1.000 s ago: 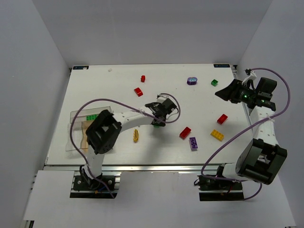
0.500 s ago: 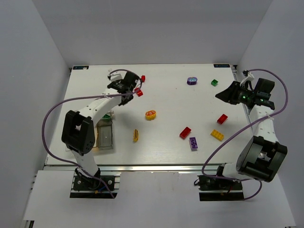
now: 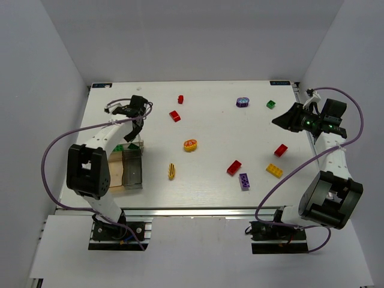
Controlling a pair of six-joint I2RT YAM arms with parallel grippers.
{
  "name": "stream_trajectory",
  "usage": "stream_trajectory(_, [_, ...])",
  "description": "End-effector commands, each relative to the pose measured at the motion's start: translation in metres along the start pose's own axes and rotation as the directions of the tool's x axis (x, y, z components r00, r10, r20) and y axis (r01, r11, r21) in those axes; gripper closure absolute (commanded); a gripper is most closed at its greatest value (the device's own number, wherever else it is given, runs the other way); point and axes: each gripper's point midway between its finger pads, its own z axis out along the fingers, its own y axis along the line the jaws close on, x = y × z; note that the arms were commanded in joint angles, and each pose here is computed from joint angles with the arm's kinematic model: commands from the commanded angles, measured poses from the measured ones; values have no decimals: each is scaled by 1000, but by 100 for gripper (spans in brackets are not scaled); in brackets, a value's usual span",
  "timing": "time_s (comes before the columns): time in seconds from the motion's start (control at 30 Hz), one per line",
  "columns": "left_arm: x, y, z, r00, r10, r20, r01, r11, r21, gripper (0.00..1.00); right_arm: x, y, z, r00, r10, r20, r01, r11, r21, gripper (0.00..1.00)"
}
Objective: Sort the legos into containers by color
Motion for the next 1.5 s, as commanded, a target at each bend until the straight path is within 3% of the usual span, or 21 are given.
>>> stream_trajectory(0.0, [-11,11,0,992,-121,27,122,993,-9,100,-7,5,0,1000,-25,10,25,999,-19,63])
stream_trajectory(0.13, [-9,20,14,990,-143,-8,143,989,-34,100,-7,5,0,1000,-21,8,21,999,-24,60])
stream_trajectory(0.27, [-10,21,19,988,-152,-25,150,987,-55,84,-6,6,0,1000,-25,5,26,999,-29,46])
stream_trajectory(0.33, [-13,21,16,990,-140,-22,139,989,-44,32,-6,5,0,1000,-30,3,31,999,-30,42])
stream_trajectory(0.47, [-29,15,8,988,-153,0,152,988,10,3,-4,0,2,1000,-27,-10,27,1000,-13,32])
stream_trajectory(0.57, [-31,12,3,991,-136,-4,136,990,37,2,-5,-7,4,999,-31,-16,31,999,18,31])
stream_trajectory(0.63, [-34,11,1,990,-137,-15,138,989,55,12,-5,-18,7,999,-38,-23,40,997,68,32])
stream_trajectory(0.67, [-35,9,-2,994,-110,-15,111,991,78,33,-7,-25,9,999,-44,-27,47,994,103,39])
stream_trajectory(0.73, [-34,2,-12,997,-66,-36,71,985,158,60,-13,-46,15,997,-72,-39,79,971,226,49])
stream_trajectory(0.77, [-38,-6,-16,1000,-1,-14,4,975,224,82,-24,-62,21,992,-115,-59,126,953,275,65])
stream_trajectory(0.8, [-38,-8,-21,1000,26,-9,-23,965,259,99,-29,-79,23,989,-125,-79,145,924,354,71])
stream_trajectory(0.83, [-38,-17,-31,999,50,-8,-44,937,346,100,-27,-90,28,983,-131,-125,169,910,379,79])
stream_trajectory(0.9, [-37,-22,-45,983,173,58,-180,872,455,100,-51,-119,41,978,-133,-158,192,867,459,78])
stream_trajectory(0.93, [-33,-31,-65,975,197,101,-219,795,566,100,-45,-122,50,972,-110,-209,197,866,460,75])
stream_trajectory(0.97, [-32,-31,-75,956,242,166,-293,747,597,100,-33,-144,66,963,-67,-262,188,862,470,56])
stream_trajectory(1.0, [-34,-30,-82,952,235,196,-306,724,618,100,-62,-140,73,963,-119,-242,225,849,478,43])
stream_trajectory(1.07, [-29,-30,-103,938,225,264,-346,624,700,64,-51,-160,98,940,-124,-317,272,833,481,11])
stream_trajectory(1.13, [-33,-25,-110,928,205,312,-370,607,703,26,-76,-161,113,923,-207,-325,353,795,494,11])
stream_trajectory(1.17, [-34,-19,-112,921,203,333,-385,609,694,21,-60,-174,130,905,-197,-378,374,793,481,11])
stream_trajectory(1.23, [-37,-11,-110,918,201,343,-389,633,669,19,-91,-173,141,885,-282,-370,439,771,462,11])
stream_trajectory(1.47, [-40,-9,-117,912,189,365,-398,629,668,18,-66,-196,180,786,-409,-464,595,706,384,14])
